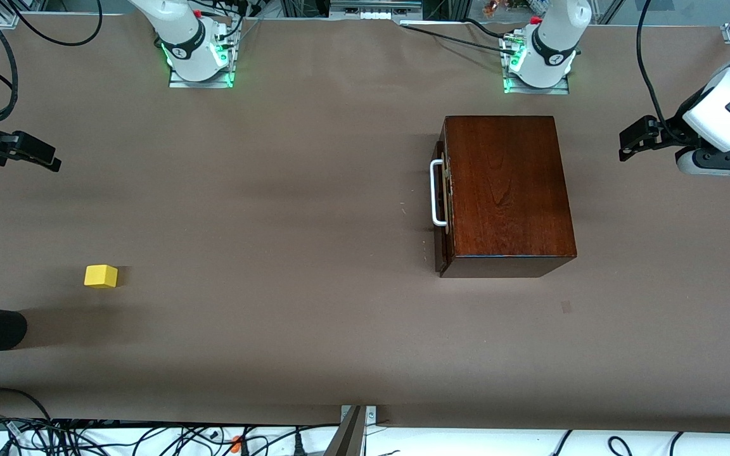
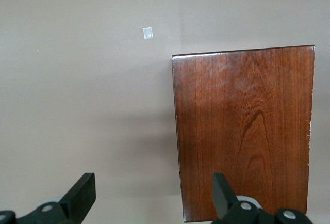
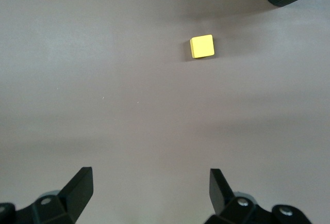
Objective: Open drawer, take yellow block, close drawer
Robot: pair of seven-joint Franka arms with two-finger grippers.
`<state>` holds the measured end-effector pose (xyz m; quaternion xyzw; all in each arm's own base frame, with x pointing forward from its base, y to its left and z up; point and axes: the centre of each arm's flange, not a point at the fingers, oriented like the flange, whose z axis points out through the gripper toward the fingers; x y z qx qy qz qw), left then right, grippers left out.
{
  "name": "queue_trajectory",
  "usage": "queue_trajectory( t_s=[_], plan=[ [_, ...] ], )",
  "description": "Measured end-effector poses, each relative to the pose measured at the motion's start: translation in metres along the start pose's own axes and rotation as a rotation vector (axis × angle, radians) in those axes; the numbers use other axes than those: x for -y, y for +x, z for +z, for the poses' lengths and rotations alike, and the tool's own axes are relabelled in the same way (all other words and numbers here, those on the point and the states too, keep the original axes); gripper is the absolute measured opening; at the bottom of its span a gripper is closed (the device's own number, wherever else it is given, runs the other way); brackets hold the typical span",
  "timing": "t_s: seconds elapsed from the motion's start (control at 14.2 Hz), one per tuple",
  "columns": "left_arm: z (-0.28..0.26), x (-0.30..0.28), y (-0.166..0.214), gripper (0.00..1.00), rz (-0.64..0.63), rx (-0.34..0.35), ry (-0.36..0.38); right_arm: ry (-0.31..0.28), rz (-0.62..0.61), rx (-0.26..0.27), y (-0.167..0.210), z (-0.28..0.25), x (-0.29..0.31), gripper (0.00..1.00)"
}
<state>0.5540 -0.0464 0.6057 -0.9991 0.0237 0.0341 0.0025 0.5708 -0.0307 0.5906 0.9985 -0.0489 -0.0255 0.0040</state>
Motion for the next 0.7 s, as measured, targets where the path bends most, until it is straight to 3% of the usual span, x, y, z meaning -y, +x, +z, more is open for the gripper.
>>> queue_trajectory(
  t_s=[0.7],
  plan=[
    [-0.0002, -0.0006, 0.0048, 1.00, 0.001, -0.003, 0.000, 0.000, 0.000, 0.000, 0.0000, 0.0000, 0.0000, 1.00]
  ],
)
